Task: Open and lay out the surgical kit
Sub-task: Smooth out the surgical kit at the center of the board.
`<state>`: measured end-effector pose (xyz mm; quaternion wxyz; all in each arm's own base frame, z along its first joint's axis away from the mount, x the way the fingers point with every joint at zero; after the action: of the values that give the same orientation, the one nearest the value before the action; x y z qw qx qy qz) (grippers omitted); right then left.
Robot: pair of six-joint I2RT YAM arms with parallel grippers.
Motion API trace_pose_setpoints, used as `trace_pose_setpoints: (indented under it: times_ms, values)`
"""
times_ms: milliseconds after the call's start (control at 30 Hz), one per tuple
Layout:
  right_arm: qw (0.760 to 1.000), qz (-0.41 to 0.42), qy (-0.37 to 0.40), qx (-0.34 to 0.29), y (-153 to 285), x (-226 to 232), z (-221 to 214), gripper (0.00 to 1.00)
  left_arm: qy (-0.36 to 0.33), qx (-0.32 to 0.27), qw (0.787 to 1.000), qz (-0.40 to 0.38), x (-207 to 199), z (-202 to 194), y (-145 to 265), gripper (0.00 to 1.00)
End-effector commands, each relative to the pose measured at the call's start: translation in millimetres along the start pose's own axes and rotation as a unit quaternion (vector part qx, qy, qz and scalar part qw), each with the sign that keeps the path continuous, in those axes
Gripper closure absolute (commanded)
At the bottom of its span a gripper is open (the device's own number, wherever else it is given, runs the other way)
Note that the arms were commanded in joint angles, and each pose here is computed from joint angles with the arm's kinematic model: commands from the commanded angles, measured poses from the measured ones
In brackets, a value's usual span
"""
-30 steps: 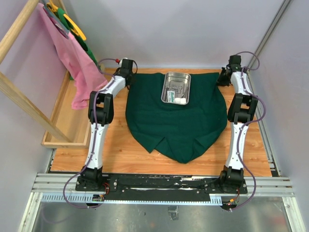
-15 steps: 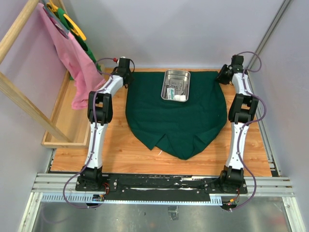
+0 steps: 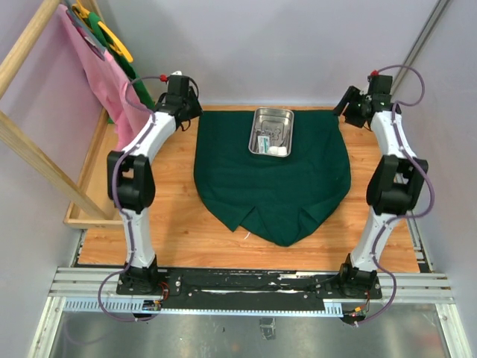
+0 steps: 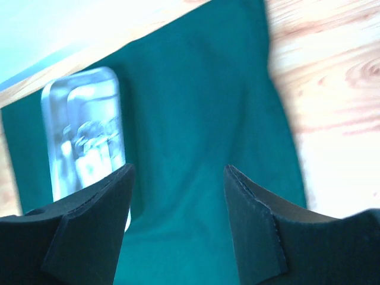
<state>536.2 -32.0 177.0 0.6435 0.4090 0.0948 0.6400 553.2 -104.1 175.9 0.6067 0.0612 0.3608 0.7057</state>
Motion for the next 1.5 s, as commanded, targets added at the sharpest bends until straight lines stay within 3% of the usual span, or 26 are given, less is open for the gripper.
trace_pose_setpoints:
  times_ms: [0, 267, 467, 600, 933, 1200, 1367, 1467]
  values:
    - [0.996, 0.062, 0.071, -0.004, 72.2, 73.4, -30.2, 0.37, 0.009, 0.015, 1.000, -0.023, -12.9, -17.1, 66.6, 0.55]
    - [0.959, 0.087, 0.239, 0.124, 135.3, 118.2, -188.2, 0.38, -0.023, 0.107, 0.993, -0.053, 14.3, -148.8, 171.3, 0.57]
    - [0.947, 0.118, 0.252, 0.162, 157.9, 115.6, -240.0, 0.39, -0.013, 0.162, 0.984, -0.077, 30.6, -230.3, 232.8, 0.60]
    - [0.941, 0.138, 0.258, 0.173, 166.5, 115.3, -256.0, 0.39, 0.005, 0.196, 0.976, -0.094, 32.4, -268.6, 257.0, 0.69]
    - [0.931, 0.161, 0.269, 0.186, 169.2, 112.0, -274.1, 0.40, -0.046, 0.245, 0.964, -0.089, -7.8, -332.6, 250.4, 0.71]
    - [0.930, 0.164, 0.273, 0.185, 173.7, 102.9, -284.7, 0.39, -0.076, 0.247, 0.965, -0.036, 8.8, -350.4, 235.2, 0.68]
    - [0.928, 0.175, 0.267, 0.193, 173.1, 102.7, -291.3, 0.39, -0.098, 0.242, 0.965, -0.005, 20.1, -357.3, 225.4, 0.74]
    - [0.927, 0.181, 0.264, 0.194, 172.6, 102.4, -294.6, 0.40, -0.105, 0.243, 0.964, 0.007, 26.7, -361.5, 221.9, 0.85]
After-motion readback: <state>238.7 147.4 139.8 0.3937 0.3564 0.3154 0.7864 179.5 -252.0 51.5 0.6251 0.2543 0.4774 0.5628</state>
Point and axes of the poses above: each gripper's point midway between its finger pads, its own y axis back along the fingers, its own x axis along the line the jaws close on, z = x × y, the point moved 4 cm from there along y, back along the fingers, and after that the axes turned 4 degrees about y, right-handed, at the moved point
